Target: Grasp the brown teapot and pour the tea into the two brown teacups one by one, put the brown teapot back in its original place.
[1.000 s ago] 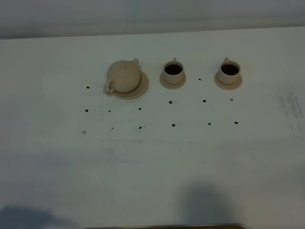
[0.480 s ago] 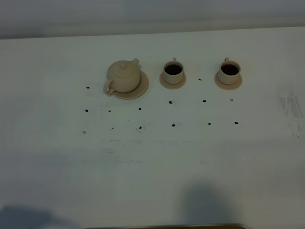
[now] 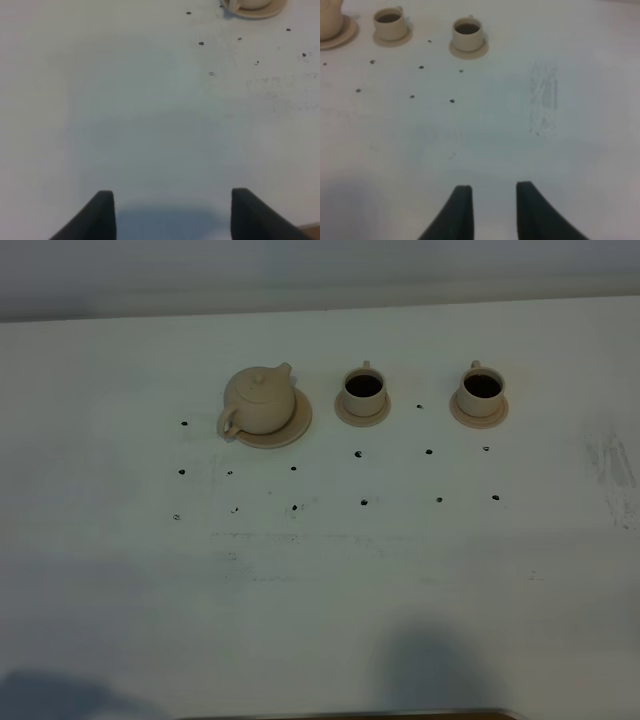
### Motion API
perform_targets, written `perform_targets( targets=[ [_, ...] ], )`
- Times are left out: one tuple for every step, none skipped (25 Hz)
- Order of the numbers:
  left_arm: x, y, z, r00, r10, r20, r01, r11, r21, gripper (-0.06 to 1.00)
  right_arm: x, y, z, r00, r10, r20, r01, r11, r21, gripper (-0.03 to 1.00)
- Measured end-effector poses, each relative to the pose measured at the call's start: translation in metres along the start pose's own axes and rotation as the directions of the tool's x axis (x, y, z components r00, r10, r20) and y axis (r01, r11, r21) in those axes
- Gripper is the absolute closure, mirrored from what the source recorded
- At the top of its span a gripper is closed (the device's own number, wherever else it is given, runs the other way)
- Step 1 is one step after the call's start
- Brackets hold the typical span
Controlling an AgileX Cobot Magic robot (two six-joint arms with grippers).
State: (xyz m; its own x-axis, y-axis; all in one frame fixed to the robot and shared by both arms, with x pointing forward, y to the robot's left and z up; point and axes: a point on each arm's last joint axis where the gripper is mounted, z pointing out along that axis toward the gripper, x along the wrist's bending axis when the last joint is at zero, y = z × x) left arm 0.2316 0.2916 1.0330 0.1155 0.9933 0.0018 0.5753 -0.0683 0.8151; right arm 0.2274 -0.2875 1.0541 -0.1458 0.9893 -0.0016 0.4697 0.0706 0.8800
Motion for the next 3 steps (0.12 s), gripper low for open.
perform_targets(
  targets=[
    [0.0,0.0,0.0,1.0,0.0,0.0,0.0,1.0,0.0,0.46,0.0,0.0,0.0,1.0,0.0,0.0,0.0,1.0,0.0,0.74],
    [0.0,0.0,0.0,1.0,0.0,0.0,0.0,1.0,0.0,0.46,0.0,0.0,0.0,1.0,0.0,0.0,0.0,1.0,0.0,0.74],
    [0.0,0.0,0.0,1.0,0.0,0.0,0.0,1.0,0.0,0.46,0.0,0.0,0.0,1.0,0.0,0.0,0.0,1.0,0.0,0.74]
  ],
)
